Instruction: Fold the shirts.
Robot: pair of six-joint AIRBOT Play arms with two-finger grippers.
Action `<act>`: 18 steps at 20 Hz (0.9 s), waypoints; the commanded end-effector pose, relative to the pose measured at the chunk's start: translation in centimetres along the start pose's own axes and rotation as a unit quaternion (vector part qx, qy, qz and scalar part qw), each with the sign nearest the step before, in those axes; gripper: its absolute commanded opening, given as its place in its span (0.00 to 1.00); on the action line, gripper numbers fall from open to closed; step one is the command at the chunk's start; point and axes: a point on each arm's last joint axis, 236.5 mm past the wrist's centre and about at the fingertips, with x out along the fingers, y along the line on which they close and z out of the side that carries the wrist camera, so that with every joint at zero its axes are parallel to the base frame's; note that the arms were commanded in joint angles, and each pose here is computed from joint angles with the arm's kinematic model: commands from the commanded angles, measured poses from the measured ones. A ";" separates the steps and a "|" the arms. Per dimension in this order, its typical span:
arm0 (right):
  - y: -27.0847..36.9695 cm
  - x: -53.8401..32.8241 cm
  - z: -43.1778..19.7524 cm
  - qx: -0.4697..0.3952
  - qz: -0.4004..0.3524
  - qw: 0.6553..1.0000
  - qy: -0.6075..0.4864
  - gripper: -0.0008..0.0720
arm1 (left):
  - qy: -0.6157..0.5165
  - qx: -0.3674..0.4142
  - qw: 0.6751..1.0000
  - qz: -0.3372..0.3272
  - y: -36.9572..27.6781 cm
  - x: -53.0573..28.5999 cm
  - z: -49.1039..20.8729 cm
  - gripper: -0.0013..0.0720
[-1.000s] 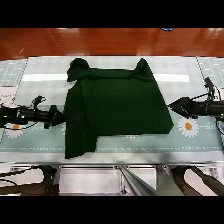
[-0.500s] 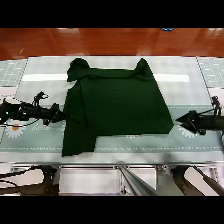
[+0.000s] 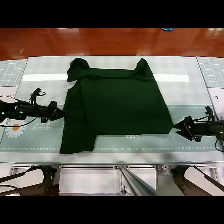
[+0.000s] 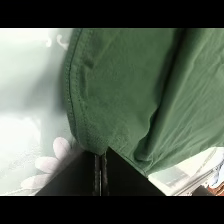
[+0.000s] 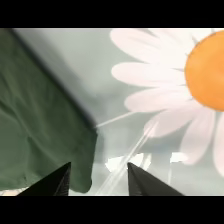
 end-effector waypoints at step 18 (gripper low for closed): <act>26.8 -16.2 8.3 -0.335 0.054 0.920 -0.196 0.04 | -0.239 0.137 0.948 -0.159 -18.8 -17.0 9.6 0.04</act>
